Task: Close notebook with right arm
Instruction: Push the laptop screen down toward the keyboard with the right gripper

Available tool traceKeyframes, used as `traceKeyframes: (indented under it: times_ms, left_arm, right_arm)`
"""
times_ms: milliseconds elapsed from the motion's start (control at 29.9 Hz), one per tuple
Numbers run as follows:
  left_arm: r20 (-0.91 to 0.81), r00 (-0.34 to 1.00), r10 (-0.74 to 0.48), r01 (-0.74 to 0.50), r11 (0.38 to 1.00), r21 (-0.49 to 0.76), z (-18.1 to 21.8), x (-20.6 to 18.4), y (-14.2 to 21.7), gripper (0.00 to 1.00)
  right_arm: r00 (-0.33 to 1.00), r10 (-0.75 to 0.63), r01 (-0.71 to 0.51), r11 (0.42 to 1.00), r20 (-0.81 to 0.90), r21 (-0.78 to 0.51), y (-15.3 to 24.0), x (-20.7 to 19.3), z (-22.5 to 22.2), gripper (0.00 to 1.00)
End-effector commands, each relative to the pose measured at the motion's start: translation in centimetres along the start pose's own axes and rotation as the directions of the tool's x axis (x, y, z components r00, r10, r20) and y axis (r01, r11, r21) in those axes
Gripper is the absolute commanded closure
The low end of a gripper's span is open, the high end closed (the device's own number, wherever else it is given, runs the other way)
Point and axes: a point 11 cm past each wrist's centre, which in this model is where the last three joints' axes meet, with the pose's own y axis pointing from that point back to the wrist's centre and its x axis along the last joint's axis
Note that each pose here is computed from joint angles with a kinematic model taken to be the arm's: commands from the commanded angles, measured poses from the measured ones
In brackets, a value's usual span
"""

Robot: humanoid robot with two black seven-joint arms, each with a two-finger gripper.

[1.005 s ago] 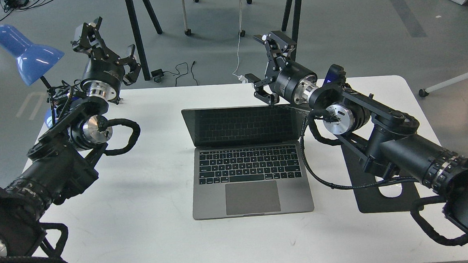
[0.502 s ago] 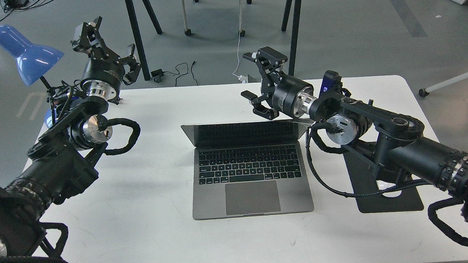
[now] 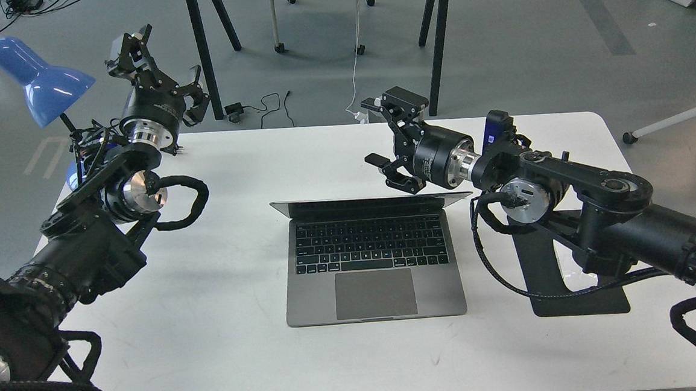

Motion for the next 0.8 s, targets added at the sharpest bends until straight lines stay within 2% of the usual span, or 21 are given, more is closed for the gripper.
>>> traceKeyframes:
  times_ms: [0,268,770]
  left_arm:
    - [0.0,1.0,0.0,0.0,1.0,0.0,0.0,0.0,0.0,0.0]
    - [0.0,1.0,0.0,0.0,1.0,0.0,0.0,0.0,0.0,0.0]
    - [0.0,1.0,0.0,0.0,1.0,0.0,0.0,0.0,0.0,0.0]
  right_arm:
    - [1.0,-0.015,0.015,1.0,-0.019,-0.026,0.7,-0.2,0.6,0.0]
    - [0.997,-0.057,0.052,0.995,-0.051,-0.082,2.4,-0.8,1.8,0.0]
    - [0.981,-0.156,0.121,0.958,-0.119,-0.26,5.5,-2.7,6.7,0.0]
